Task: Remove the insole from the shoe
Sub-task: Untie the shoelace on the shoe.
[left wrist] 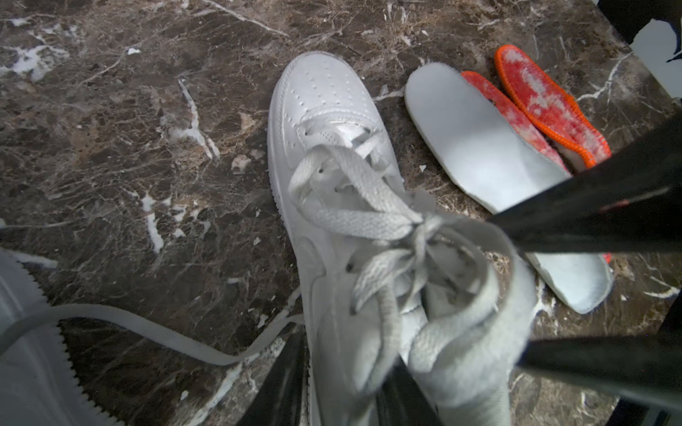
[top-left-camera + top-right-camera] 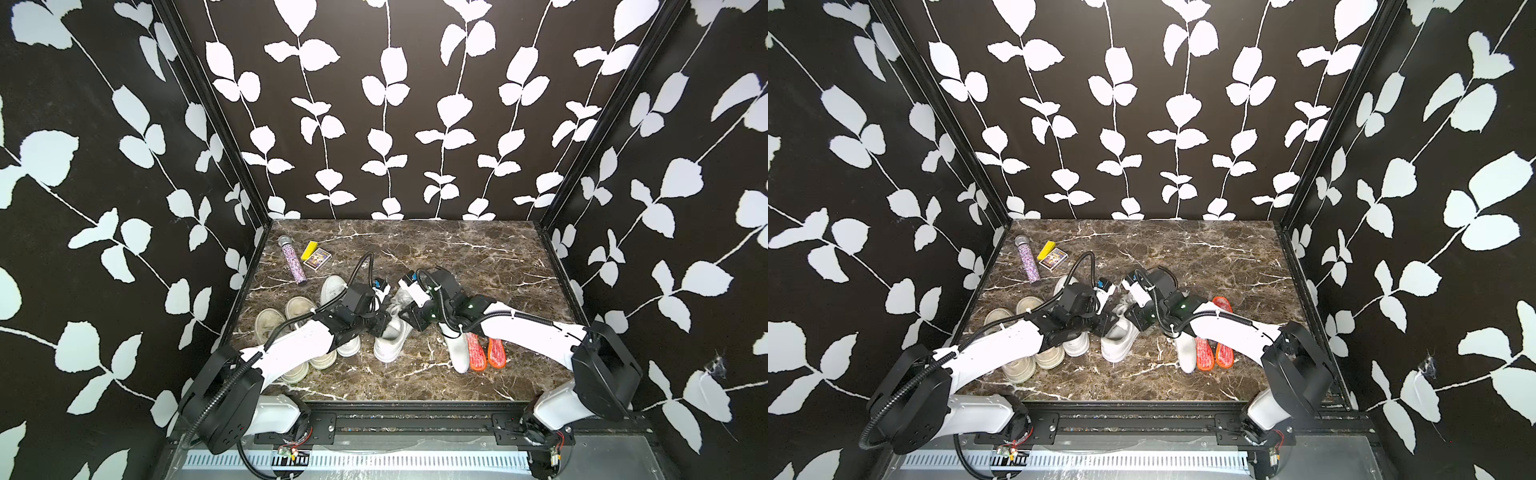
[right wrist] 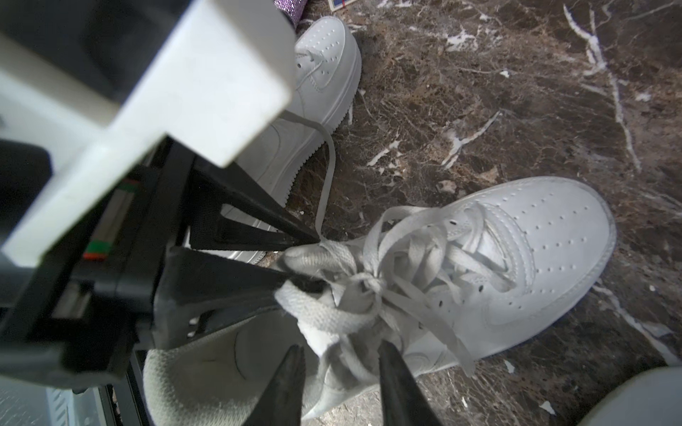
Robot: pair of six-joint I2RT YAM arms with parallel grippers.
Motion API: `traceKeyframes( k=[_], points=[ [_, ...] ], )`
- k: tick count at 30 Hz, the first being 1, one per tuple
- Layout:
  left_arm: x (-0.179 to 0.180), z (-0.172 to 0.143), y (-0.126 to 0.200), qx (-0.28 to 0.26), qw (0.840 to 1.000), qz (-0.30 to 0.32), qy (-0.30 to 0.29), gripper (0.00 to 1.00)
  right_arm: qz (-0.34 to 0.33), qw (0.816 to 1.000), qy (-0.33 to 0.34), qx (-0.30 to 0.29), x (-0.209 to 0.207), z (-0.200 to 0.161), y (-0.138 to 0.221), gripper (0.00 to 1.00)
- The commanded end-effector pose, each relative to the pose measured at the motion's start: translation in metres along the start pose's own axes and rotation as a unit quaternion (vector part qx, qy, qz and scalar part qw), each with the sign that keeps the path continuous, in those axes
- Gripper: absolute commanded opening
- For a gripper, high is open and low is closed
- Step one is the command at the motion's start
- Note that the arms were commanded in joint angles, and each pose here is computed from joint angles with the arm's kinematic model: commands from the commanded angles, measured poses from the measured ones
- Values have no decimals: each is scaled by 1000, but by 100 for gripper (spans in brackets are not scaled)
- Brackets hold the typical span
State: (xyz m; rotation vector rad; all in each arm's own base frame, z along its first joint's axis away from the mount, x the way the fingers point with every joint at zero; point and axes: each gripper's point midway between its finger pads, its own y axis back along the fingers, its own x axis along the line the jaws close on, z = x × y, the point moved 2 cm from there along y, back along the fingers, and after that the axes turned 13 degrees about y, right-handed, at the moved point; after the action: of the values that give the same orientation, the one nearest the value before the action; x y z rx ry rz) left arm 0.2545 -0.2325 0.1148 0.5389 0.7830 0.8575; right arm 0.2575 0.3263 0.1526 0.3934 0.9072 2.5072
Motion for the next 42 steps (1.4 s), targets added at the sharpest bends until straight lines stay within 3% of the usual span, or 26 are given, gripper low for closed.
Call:
traceKeyframes(
  k=[1,14,19,29,36,42],
  points=[
    [-2,0,5,-8,1000,-4,3,33,-5,1000,16,-9,2,14,-2,29],
    [3,3,4,-16,1000,12,9,31,-34,998,43,22,2,7,-9,11],
    [19,2,-1,-8,998,62,17,27,-32,998,52,-13,7,14,2,7],
    [20,7,2,-20,997,70,18,21,-62,997,51,-4,-1,7,7,3],
    [20,7,4,-19,997,71,16,14,-104,993,48,-4,-12,5,15,2],
    [20,6,5,-22,997,70,18,0,-113,993,36,4,-15,-4,13,1]
  ],
)
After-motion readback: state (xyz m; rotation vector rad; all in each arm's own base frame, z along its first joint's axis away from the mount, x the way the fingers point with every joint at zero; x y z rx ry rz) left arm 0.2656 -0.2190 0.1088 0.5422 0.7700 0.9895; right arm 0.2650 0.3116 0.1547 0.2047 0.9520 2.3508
